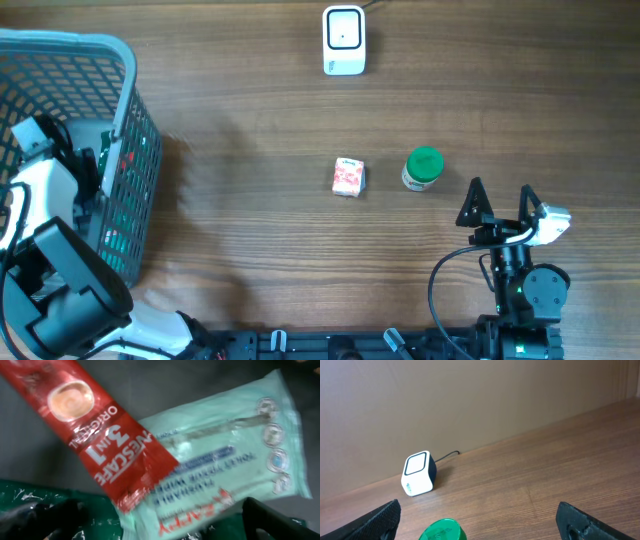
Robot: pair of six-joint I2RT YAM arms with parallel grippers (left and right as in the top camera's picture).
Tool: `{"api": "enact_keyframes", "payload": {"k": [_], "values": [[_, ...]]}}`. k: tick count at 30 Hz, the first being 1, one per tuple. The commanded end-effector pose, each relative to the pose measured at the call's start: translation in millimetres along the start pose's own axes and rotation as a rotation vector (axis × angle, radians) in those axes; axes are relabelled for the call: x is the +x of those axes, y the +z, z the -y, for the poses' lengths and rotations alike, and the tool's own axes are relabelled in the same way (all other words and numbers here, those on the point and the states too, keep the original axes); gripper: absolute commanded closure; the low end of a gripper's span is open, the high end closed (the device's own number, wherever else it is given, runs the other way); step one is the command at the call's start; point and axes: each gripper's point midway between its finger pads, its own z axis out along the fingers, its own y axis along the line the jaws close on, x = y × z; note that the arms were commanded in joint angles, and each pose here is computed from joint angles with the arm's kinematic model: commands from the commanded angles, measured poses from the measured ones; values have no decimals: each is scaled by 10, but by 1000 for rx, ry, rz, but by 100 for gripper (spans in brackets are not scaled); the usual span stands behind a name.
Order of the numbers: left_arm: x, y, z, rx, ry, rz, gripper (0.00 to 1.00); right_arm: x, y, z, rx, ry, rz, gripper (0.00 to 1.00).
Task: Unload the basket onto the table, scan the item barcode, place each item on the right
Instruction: 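Reach the left gripper into the basket and grasp the mint-green wipes pack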
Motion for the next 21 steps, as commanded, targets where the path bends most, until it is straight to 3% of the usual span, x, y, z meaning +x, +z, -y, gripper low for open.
{"api": "enact_keyframes", "payload": {"k": [1, 4, 5, 6, 13, 21], "values": [[12, 126, -126, -23, 66, 15, 44, -15, -3, -4, 1, -17, 8, 0], [-2, 126, -60, 3, 146, 20, 77, -15, -3, -4, 1, -17, 8, 0], [6, 126, -61, 4, 147, 16, 93, -15, -2, -4, 1, -17, 8, 0], [29, 122, -48, 11, 150, 2, 96, -15, -3, -4, 1, -17, 8, 0], [100, -407, 425, 246, 230, -91, 96, -15, -3, -4, 1, -17, 8, 0], [-186, -1642, 507, 510, 196, 41, 96, -15, -2, -4, 1, -17, 8, 0]]}}
